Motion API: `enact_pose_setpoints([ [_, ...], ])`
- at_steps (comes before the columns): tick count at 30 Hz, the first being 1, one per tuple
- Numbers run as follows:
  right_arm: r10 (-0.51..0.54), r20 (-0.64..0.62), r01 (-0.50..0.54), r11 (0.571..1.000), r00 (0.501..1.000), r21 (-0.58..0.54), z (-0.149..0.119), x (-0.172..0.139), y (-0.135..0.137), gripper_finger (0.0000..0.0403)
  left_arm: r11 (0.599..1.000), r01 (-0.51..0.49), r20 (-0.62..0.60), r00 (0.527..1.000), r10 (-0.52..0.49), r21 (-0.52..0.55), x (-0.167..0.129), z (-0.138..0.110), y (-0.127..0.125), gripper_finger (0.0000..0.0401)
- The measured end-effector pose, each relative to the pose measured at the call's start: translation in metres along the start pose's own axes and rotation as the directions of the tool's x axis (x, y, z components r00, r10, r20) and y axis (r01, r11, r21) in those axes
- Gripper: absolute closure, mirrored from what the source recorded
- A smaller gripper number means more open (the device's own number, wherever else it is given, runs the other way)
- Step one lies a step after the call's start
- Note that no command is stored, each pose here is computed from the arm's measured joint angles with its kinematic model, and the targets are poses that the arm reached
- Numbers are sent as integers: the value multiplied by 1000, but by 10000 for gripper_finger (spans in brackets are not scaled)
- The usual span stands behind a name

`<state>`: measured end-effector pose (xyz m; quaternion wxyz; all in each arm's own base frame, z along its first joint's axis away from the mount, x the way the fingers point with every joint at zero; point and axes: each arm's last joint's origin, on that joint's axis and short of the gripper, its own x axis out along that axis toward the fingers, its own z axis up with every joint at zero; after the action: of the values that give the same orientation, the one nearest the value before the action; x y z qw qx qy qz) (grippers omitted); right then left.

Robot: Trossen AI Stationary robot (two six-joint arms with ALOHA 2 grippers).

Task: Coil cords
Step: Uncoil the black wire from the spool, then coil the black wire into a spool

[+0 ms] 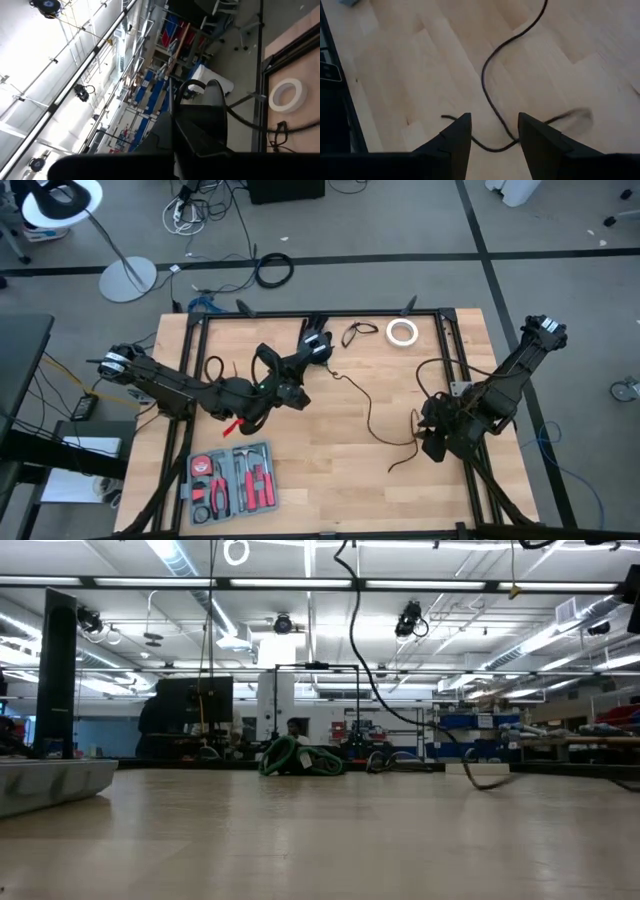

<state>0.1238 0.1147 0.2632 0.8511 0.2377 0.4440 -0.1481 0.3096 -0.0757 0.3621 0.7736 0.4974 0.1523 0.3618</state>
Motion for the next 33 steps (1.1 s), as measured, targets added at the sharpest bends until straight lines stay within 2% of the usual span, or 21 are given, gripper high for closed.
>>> enact_pose_setpoints([
  [4,-5,22,6,1000,1000,-9,1,0,0,246,1000,8,1,1000,-8,-1,0,0,-1,401],
  [7,-12,156,17,999,988,-27,5,0,2,252,999,22,30,999,-21,-30,-2,1,-3,401],
  [9,-17,295,32,998,955,-46,10,-1,5,256,997,54,78,996,-50,-50,-3,3,-6,401],
  [11,-29,429,61,996,903,-60,17,-3,8,260,993,89,125,989,-79,-72,-3,3,-8,401],
  [13,-38,504,96,991,863,-90,24,-3,11,263,988,117,164,981,-100,-96,-3,4,-10,401],
  [18,-55,567,181,969,822,-168,47,3,15,268,973,150,262,960,-101,-175,-3,9,-10,401],
  [22,-71,613,259,940,787,-223,65,8,17,268,958,133,312,949,-49,-253,-3,11,-2,401],
  [27,-43,670,313,905,741,-289,87,8,21,270,964,130,344,938,-44,-231,-3,12,-1,401],
  [30,-7,667,312,888,745,-339,99,10,18,270,970,123,381,924,-35,-210,-3,14,1,401],
  [33,-5,662,325,874,749,-361,109,16,13,270,966,109,418,908,0,-236,-4,15,5,401],
])
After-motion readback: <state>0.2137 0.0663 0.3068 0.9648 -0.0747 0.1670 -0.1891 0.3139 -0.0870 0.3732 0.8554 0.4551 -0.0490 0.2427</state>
